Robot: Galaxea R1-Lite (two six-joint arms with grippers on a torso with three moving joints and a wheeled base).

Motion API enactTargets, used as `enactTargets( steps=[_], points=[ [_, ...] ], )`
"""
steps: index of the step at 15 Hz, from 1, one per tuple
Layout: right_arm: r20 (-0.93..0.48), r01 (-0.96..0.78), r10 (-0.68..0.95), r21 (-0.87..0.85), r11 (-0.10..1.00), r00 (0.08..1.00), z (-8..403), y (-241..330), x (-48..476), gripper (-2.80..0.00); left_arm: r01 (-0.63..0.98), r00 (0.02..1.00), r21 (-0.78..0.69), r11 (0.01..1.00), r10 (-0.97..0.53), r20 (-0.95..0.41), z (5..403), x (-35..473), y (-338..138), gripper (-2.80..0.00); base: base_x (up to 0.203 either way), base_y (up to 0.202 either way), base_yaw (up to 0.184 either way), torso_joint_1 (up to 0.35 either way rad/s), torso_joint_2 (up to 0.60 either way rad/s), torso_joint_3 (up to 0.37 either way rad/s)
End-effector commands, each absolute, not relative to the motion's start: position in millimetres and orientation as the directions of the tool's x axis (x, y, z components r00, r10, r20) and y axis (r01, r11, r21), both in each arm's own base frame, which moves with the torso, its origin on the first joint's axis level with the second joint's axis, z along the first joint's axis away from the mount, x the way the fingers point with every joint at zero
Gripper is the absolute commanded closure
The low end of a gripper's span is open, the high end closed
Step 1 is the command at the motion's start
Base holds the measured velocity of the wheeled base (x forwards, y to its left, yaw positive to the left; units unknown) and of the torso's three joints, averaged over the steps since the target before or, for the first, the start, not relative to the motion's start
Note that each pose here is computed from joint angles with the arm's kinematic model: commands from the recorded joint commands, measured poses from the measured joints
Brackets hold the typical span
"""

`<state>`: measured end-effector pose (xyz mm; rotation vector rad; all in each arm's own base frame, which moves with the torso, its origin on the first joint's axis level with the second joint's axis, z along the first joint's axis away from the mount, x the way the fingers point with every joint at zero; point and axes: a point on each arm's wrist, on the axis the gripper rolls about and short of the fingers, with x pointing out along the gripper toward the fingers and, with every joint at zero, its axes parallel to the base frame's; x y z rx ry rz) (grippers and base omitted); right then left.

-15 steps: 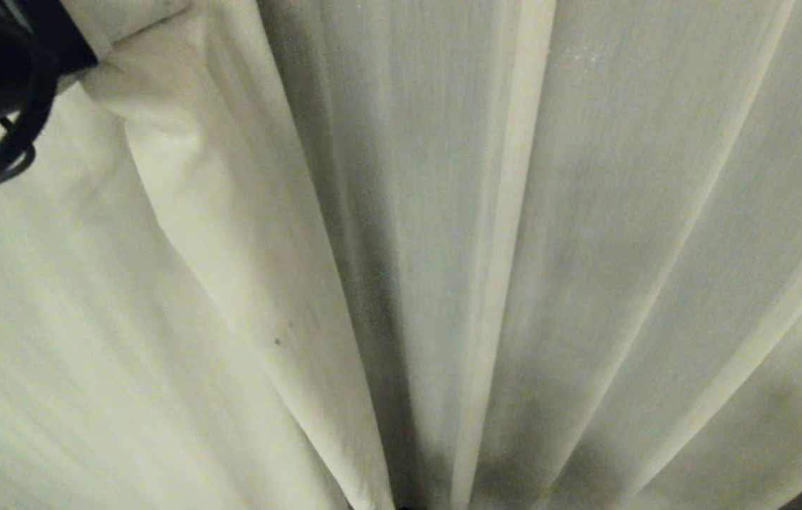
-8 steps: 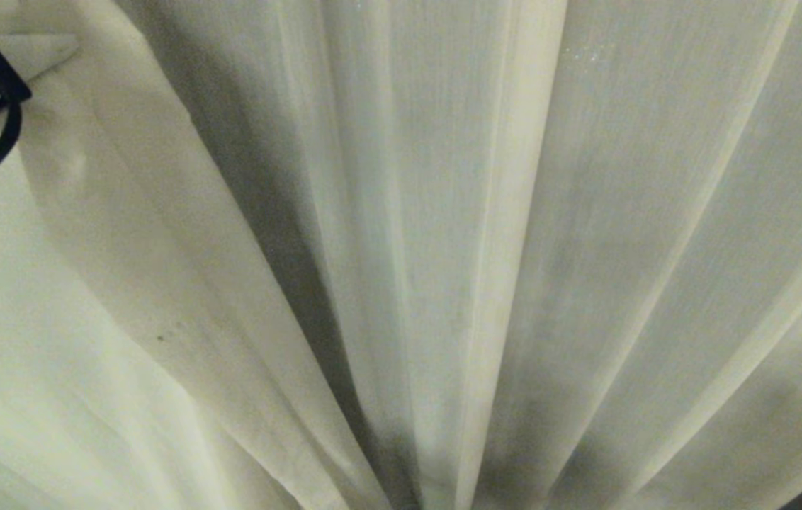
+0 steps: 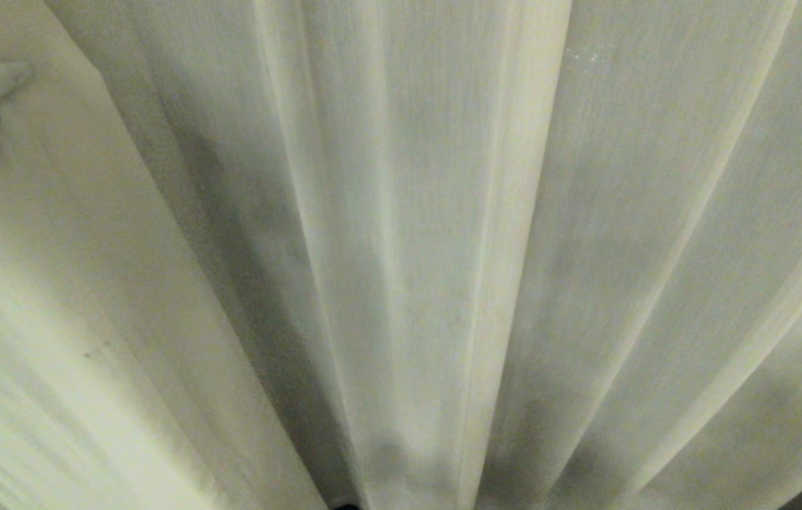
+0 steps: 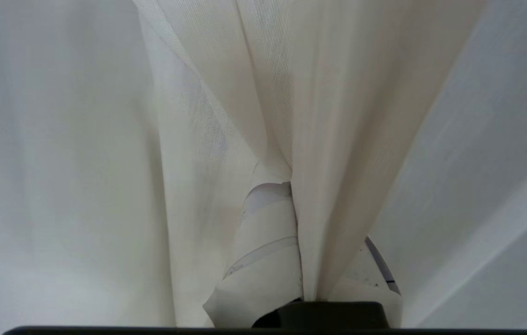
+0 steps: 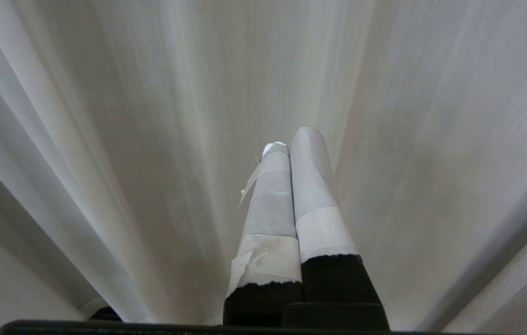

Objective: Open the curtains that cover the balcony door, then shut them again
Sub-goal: Close the inner curtains on both sides

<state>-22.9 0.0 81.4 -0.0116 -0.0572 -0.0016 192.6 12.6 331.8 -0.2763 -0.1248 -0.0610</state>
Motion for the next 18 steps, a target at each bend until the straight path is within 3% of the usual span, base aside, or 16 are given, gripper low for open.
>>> enactTargets(
  steps=[1, 2, 18],
  points=[
    [0.059, 0.002, -0.002, -0.012, 1.0, 0.998, 81.5, 0.0, -23.0, 0.0, 0.06, 0.992, -0.271, 0.961, -0.028, 0.119, 329.0, 195.8, 15.6, 0.0, 0.0, 0.0, 0.0, 0.0, 0.0, 0.0],
    [0.058, 0.002, -0.002, -0.012, 1.0, 0.998, 81.5, 0.0, -23.0, 0.0, 0.052, 0.993, -0.272, 0.961, -0.021, 0.116, 328.1, 196.3, 17.2, -2.8, 0.0, 0.0, 0.0, 0.0, 0.0, 0.0],
    [0.058, 0.002, -0.002, -0.012, 1.0, 0.998, 81.5, 0.0, -23.0, 0.0, -0.011, 0.993, -0.327, 0.945, 0.048, 0.105, 309.1, 155.3, 24.3, -2.8, 0.0, 0.0, 0.0, 0.0, 0.0, 0.0]
  ],
)
